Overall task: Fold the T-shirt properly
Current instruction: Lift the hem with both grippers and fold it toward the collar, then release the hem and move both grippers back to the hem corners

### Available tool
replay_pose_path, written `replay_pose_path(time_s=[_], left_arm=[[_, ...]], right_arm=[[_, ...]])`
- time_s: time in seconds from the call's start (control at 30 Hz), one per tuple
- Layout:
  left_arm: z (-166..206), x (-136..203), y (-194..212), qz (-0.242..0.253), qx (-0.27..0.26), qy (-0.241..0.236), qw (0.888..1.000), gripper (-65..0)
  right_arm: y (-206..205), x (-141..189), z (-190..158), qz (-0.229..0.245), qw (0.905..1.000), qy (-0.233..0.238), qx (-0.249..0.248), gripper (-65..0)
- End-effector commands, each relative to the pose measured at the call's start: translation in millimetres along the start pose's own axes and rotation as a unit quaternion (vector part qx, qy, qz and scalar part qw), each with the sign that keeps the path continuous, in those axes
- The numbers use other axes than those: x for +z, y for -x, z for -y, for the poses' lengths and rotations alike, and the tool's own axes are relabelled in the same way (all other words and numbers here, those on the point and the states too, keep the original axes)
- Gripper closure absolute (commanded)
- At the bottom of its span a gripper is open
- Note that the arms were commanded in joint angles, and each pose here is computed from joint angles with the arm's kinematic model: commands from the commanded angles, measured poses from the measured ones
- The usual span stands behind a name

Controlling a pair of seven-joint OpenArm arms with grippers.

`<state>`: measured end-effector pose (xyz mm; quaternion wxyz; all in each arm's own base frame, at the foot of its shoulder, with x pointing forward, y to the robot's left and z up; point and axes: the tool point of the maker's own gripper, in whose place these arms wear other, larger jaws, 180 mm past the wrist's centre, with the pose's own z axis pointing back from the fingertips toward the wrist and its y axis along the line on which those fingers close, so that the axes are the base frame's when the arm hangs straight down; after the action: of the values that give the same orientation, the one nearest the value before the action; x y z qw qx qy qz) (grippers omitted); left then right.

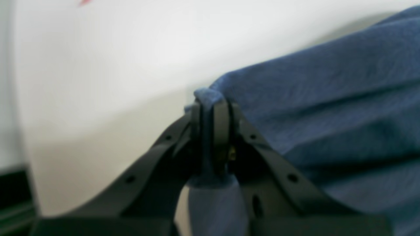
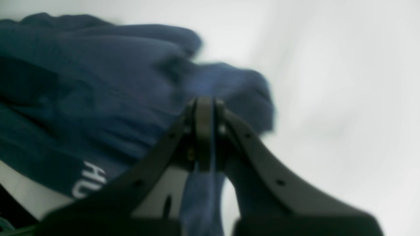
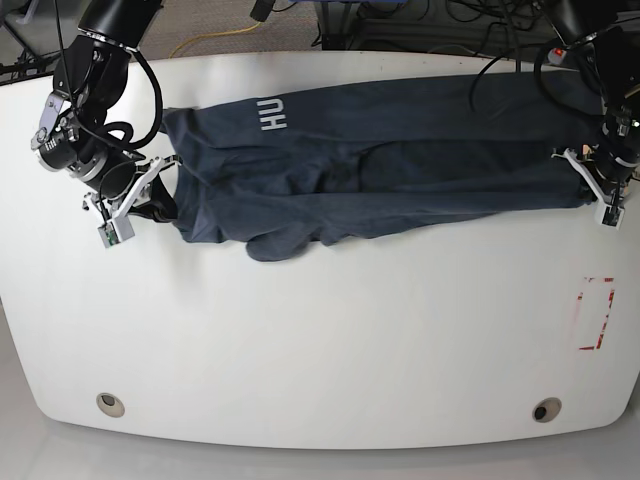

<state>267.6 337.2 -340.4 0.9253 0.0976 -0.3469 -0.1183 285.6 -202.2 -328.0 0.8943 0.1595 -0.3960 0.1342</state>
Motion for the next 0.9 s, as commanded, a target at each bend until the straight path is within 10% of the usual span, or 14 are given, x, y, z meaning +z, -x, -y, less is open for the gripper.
replay_pose_path(time_s=[0.0,0.37,0.6,0.87], left_arm=[[-4,9,-8,0.015,-0.012,-0.008,1.0,-2.9],[4,24,-2,0.01,-0.038,-0.012,0.999,-3.1],[2,25,5,0.001,-0.037,-0.013,0.999,-3.1],[2,25,5,0.001,-0.037,-0.014,0.999,-3.1]], right_arm=[[-12,10,-4,0.031,0.9995,-0.004,0.005,0.0],[-3,9,-43,0.038,0.9978,-0.055,-0.002,-2.2],[-36,-15,-54,0.058,0.9942,-0.089,0.017,-36.0],[-44,-43,-48,0.031,0.9929,-0.115,0.0,-39.2]])
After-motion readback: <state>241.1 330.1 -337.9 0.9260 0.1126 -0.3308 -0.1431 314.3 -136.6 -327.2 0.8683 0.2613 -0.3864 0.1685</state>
